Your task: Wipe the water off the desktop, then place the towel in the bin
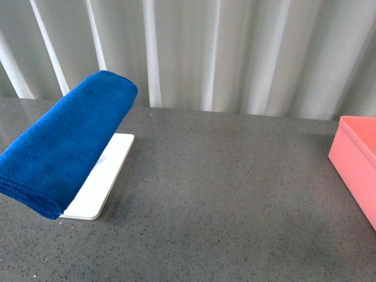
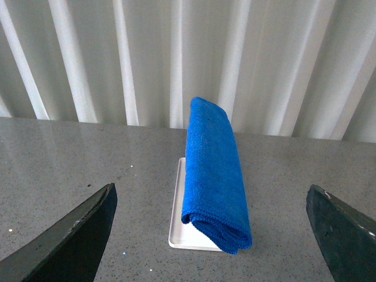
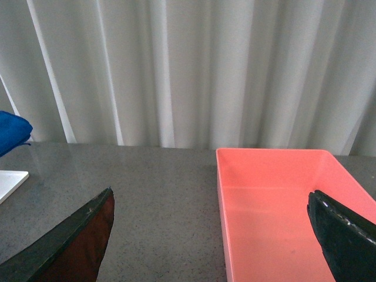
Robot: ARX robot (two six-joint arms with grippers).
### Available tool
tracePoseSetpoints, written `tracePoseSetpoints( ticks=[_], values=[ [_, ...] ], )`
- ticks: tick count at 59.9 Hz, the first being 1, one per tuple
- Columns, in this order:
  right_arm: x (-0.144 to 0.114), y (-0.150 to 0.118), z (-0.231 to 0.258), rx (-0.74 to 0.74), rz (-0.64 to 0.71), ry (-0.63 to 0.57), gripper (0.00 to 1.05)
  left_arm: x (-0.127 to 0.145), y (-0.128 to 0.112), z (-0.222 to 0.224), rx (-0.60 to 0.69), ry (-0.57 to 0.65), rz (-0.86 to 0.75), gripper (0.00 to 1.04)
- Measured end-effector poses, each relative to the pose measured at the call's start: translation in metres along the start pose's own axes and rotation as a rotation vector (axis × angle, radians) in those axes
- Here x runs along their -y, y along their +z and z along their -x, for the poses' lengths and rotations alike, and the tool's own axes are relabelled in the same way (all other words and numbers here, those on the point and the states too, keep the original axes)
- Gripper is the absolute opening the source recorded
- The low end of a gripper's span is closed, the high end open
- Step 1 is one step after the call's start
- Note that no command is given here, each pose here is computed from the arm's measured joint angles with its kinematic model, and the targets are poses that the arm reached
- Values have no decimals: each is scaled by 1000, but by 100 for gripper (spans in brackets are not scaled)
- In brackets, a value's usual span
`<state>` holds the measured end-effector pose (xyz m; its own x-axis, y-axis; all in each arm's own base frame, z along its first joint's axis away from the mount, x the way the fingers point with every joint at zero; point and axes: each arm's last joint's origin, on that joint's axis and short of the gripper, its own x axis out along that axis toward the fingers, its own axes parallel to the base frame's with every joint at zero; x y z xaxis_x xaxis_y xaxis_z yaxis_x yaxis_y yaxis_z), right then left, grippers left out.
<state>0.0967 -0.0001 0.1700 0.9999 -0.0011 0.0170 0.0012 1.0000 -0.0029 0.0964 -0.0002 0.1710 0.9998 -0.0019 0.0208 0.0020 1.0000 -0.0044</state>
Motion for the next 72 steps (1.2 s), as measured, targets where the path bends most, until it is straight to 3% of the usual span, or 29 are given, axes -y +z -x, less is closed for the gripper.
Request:
tracePoseSetpoints(
  ticks=[29, 35, 40, 49, 54, 63, 72],
  values=[
    [0, 0, 0, 0, 0, 0, 98, 0, 0, 0, -1, 1, 0, 98],
    [0, 0, 0, 0, 0, 0, 98, -1, -3, -4, -150, 165, 86, 98],
    [0, 0, 0, 0, 0, 0, 98, -1, 5, -17, -177, 156, 121, 98],
    [0, 0, 0, 0, 0, 0, 98, -1, 60, -63, -97, 33, 104, 98],
    [0, 0, 0, 0, 0, 0, 98, 0, 85, -108, -146, -42, 47, 98],
    [0, 0, 0, 0, 0, 0, 98, -4, 96, -189, -372, -112, -9, 98],
    [0, 0, 0, 0, 0, 0, 98, -2, 101, -248, -509, -164, -60, 98]
  ],
)
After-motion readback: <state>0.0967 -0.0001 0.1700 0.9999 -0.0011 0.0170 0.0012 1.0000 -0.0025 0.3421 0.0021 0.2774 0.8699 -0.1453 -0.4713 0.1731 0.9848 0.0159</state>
